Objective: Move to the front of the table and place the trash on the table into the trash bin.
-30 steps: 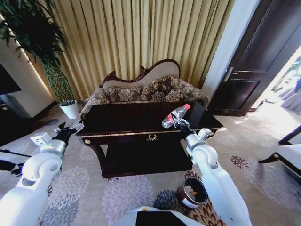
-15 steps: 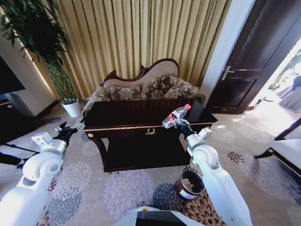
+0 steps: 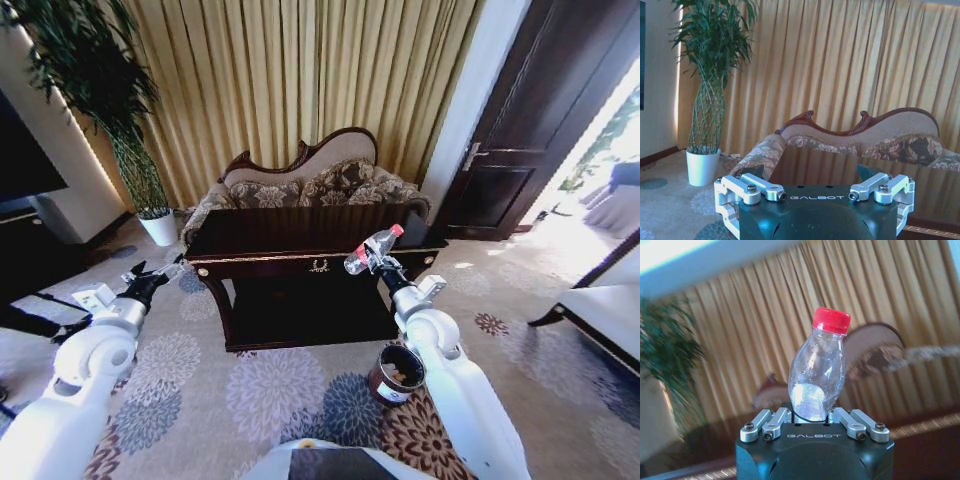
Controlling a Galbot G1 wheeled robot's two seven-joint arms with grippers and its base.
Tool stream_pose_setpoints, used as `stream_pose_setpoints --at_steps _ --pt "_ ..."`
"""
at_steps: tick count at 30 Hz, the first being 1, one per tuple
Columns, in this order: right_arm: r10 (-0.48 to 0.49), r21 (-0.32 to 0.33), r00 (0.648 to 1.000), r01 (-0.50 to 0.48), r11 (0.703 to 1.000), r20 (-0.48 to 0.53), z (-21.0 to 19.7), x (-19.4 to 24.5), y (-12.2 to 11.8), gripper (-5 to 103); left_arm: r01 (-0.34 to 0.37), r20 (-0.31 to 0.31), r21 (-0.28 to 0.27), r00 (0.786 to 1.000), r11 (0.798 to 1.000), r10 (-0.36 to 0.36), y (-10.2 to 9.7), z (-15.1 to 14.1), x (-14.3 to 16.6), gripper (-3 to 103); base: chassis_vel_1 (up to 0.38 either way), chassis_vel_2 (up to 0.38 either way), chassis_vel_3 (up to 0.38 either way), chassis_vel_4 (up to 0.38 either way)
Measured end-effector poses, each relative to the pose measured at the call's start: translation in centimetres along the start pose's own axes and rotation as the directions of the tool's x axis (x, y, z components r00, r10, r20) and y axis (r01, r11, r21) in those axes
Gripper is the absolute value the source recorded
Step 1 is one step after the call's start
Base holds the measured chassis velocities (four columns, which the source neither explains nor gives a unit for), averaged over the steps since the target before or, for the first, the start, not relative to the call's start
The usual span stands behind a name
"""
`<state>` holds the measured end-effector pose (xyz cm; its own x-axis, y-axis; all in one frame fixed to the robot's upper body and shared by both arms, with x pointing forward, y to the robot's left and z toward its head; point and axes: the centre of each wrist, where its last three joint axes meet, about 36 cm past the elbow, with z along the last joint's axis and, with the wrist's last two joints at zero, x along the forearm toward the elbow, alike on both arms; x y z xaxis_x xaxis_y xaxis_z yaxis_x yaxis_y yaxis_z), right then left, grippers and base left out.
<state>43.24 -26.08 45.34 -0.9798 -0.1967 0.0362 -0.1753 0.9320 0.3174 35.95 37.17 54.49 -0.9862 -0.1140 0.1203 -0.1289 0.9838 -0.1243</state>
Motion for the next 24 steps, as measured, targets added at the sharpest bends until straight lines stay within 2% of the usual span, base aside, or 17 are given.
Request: stream_pose_setpoints --at_steps 2,4,5,7,8,11,12,15,16,18,19,20,21,23,24 --pt "0.017 0.005 1.0 -0.017 1.0 -0.016 0.7 -0.3 -0.5 27 -0.002 0.0 0.001 1.0 1.0 0.002 0.0 0.0 0.0 100 0.0 0.0 0.0 0.0" --pt "0.067 0.025 0.996 -0.065 0.998 -0.062 3.0 -1.1 -2.6 27 0.001 0.001 0.0 1.0 1.0 -0.001 0.4 0.1 0.1 100 0.0 0.0 0.0 0.0" --pt "0.067 0.025 0.996 -0.065 0.998 -0.062 3.0 -1.1 -2.6 27 0.001 0.001 0.0 1.0 1.0 -0.001 0.4 0.1 0.1 100 0.0 0.0 0.0 0.0" --pt "0.113 0.059 0.988 -0.107 0.992 -0.102 5.7 -1.9 -5.2 27 0.005 0.005 0.001 1.0 1.0 -0.005 0.8 0.3 0.1 100 0.0 0.0 0.0 0.0" --pt "0.113 0.059 0.988 -0.107 0.992 -0.102 5.7 -1.9 -5.2 27 0.005 0.005 0.001 1.0 1.0 -0.005 0.8 0.3 0.1 100 0.0 0.0 0.0 0.0" --pt "0.172 0.076 0.973 -0.162 0.984 -0.153 8.6 -2.7 -8.4 27 0.007 0.013 -0.001 1.0 1.0 -0.007 1.2 0.5 0.1 100 0.0 0.0 0.0 0.0" --pt "0.172 0.076 0.973 -0.162 0.984 -0.153 8.6 -2.7 -8.4 27 0.007 0.013 -0.001 1.0 1.0 -0.007 1.2 0.5 0.1 100 0.0 0.0 0.0 0.0" --pt "0.251 0.136 0.946 -0.226 0.964 -0.206 11.9 -3.3 -12.9 27 0.006 0.014 0.001 1.0 1.0 -0.006 1.3 0.6 0.1 100 0.0 0.0 0.0 0.0" --pt "0.251 0.136 0.946 -0.226 0.964 -0.206 11.9 -3.3 -12.9 27 0.006 0.014 0.001 1.0 1.0 -0.006 1.3 0.6 0.1 100 0.0 0.0 0.0 0.0" --pt "0.301 0.167 0.923 -0.267 0.949 -0.24 13.5 -3.4 -15.0 27 0.004 0.01 0.006 1.0 1.0 -0.004 1.2 0.9 0.0 100 0.0 0.0 0.0 0.0" --pt "0.301 0.167 0.923 -0.267 0.949 -0.24 13.5 -3.4 -15.0 27 0.004 0.01 0.006 1.0 1.0 -0.004 1.2 0.9 0.0 100 0.0 0.0 0.0 0.0" --pt "0.339 0.193 0.903 -0.294 0.936 -0.265 14.6 -3.1 -16.6 27 0.0 0.009 0.012 1.0 1.0 0.0 1.0 1.1 -0.1 100 0.0 0.0 0.0 0.0" --pt "0.339 0.193 0.903 -0.294 0.936 -0.265 14.6 -3.1 -16.6 27 0.0 0.009 0.012 1.0 1.0 0.0 1.0 1.1 -0.1 100 0.0 0.0 0.0 0.0" --pt "0.405 0.243 0.861 -0.34 0.908 -0.309 16.5 -2.1 -19.2 27 -0.004 0.003 0.018 1.0 1.0 0.004 0.8 1.5 -0.3 100 0.0 0.0 0.0 0.0" --pt "0.405 0.243 0.861 -0.34 0.908 -0.309 16.5 -2.1 -19.2 27 -0.004 0.003 0.018 1.0 1.0 0.004 0.8 1.5 -0.3 100 0.0 0.0 0.0 0.0"
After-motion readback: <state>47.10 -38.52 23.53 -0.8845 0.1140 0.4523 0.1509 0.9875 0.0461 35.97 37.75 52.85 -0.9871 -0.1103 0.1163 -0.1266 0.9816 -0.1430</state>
